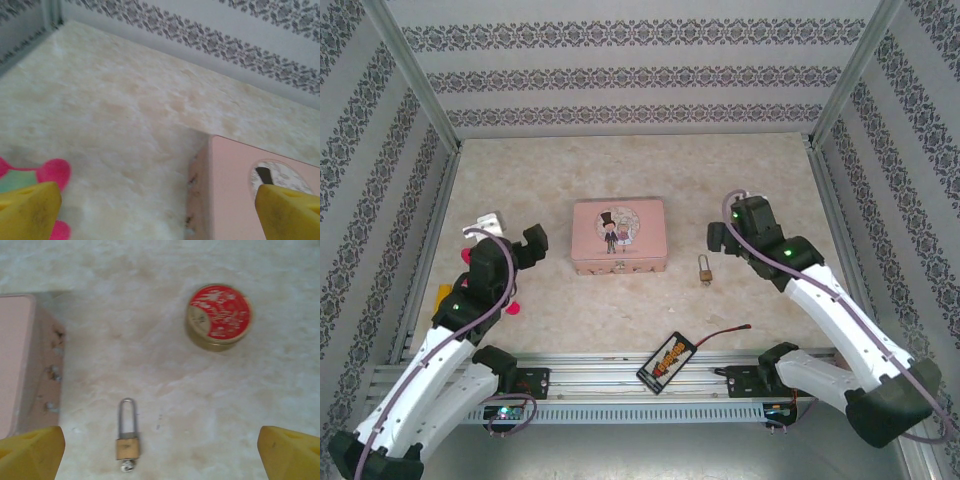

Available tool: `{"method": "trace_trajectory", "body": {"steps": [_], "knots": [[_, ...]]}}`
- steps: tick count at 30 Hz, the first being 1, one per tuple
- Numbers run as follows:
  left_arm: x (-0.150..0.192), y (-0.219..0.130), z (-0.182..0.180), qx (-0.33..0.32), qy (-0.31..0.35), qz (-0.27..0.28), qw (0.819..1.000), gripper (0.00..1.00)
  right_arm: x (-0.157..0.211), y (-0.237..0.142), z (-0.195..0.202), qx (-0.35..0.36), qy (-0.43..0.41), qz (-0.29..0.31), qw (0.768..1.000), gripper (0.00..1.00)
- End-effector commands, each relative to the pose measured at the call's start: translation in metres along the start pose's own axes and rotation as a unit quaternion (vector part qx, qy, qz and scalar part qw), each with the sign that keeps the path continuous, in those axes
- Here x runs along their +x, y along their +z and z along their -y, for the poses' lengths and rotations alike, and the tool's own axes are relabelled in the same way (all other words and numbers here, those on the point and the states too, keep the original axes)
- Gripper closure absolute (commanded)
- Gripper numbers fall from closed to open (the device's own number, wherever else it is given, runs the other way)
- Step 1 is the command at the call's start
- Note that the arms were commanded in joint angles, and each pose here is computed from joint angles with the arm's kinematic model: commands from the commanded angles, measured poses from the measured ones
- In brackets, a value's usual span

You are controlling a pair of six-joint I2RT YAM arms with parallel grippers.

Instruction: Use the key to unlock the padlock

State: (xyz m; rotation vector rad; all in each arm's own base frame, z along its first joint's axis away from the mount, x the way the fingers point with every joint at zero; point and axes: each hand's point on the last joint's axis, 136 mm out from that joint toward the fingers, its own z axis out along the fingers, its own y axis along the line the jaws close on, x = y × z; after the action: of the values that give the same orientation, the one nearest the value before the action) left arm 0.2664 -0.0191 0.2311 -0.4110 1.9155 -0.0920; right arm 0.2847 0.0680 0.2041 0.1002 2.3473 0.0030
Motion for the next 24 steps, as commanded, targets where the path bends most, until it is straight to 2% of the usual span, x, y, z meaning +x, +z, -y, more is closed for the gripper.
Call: {"method": "trace_trajectory", "body": {"steps": [1, 6, 13, 17, 24], "knots": [[-0.007, -0.002, -0.028, -0.064, 0.065, 0.042, 0.995, 0.01, -0.009, -0.006, 0.03, 0.057, 0.015, 0.047, 0.997, 0.02], [-0.006, 0.01, -0.044, -0.093, 0.084, 0.049, 0.991, 0.01, -0.013, -0.011, 0.049, 0.066, 0.036, 0.107, 0.991, 0.02], [-0.007, 0.04, -0.071, -0.109, 0.049, 0.025, 0.993, 0.01, -0.017, -0.002, 0.06, 0.071, 0.057, 0.167, 0.982, 0.02], [-0.001, 0.059, -0.074, -0.094, 0.043, 0.02, 0.994, 0.01, -0.018, 0.005, 0.07, 0.079, 0.085, 0.205, 0.972, 0.02], [0.016, 0.09, -0.07, -0.06, 0.061, 0.024, 0.996, 0.01, -0.022, 0.017, 0.075, 0.073, 0.065, 0.288, 0.953, 0.02]]}}
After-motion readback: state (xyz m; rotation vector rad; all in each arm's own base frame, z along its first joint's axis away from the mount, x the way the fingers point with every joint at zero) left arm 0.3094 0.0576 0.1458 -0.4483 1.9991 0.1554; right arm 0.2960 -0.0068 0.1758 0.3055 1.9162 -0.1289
